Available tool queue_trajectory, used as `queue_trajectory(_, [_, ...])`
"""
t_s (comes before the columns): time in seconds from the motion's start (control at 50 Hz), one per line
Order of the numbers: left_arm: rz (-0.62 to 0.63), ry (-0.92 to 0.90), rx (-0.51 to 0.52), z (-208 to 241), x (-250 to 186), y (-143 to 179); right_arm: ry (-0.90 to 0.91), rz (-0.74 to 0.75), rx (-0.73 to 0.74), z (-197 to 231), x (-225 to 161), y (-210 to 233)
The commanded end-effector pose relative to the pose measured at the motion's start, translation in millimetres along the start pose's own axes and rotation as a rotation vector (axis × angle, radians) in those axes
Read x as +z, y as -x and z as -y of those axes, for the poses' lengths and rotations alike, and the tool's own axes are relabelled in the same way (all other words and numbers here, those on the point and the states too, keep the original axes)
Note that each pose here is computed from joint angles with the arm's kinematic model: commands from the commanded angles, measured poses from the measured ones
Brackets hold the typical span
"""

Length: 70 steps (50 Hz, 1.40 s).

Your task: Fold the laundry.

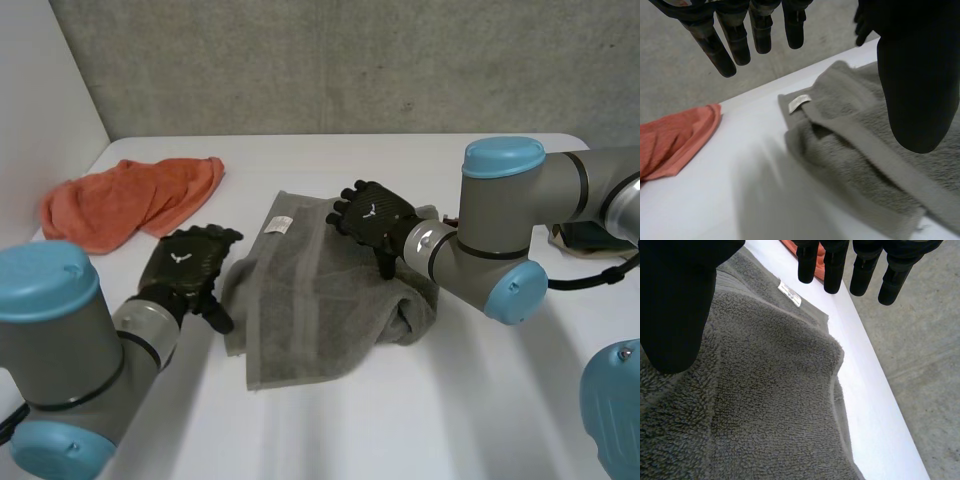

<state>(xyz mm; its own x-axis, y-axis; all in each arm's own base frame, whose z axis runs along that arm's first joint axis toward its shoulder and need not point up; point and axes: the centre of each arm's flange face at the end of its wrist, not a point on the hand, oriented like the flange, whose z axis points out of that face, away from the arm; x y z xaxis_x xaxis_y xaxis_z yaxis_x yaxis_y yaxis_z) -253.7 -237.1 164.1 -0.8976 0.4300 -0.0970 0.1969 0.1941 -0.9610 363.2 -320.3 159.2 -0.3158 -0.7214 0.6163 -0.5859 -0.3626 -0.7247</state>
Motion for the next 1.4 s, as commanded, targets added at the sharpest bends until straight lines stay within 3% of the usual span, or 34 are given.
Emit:
queue_trajectory(0.02, [0.052, 0.051, -0.01, 2, 8, 27, -0.013, -0.022, 0.0, 4, -4, -8])
queue_trajectory(0.2, [0.02, 0.057, -0.048, 17, 6, 52, -0.117, 0.024, 0.07, 39, -11, -12])
queue_trajectory(0.36, [0.011, 0.052, -0.089, 36, -3, 81, -0.172, 0.243, 0.103, 69, -8, 40])
queue_trajectory(0.44, [0.013, 0.055, -0.108, 38, -4, 92, -0.167, 0.303, 0.05, 69, 5, 74])
queue_trajectory(0.7, [0.019, 0.049, -0.107, 39, -4, 92, -0.161, 0.272, -0.042, 62, 30, 107])
queue_trajectory(0.92, [0.028, 0.035, -0.094, 44, -4, 88, -0.182, 0.198, -0.024, 72, 28, 89])
queue_trajectory(1.12, [0.037, 0.037, -0.087, 44, -6, 87, -0.192, 0.102, 0.05, 87, 13, 40])
queue_trajectory(1.3, [-0.019, 0.024, -0.007, 46, -3, 68, -0.185, -0.086, 0.24, 103, -44, -56])
queue_trajectory(1.4, [-0.116, 0.041, 0.089, 40, 2, 30, -0.24, -0.304, 0.352, 89, -73, -112])
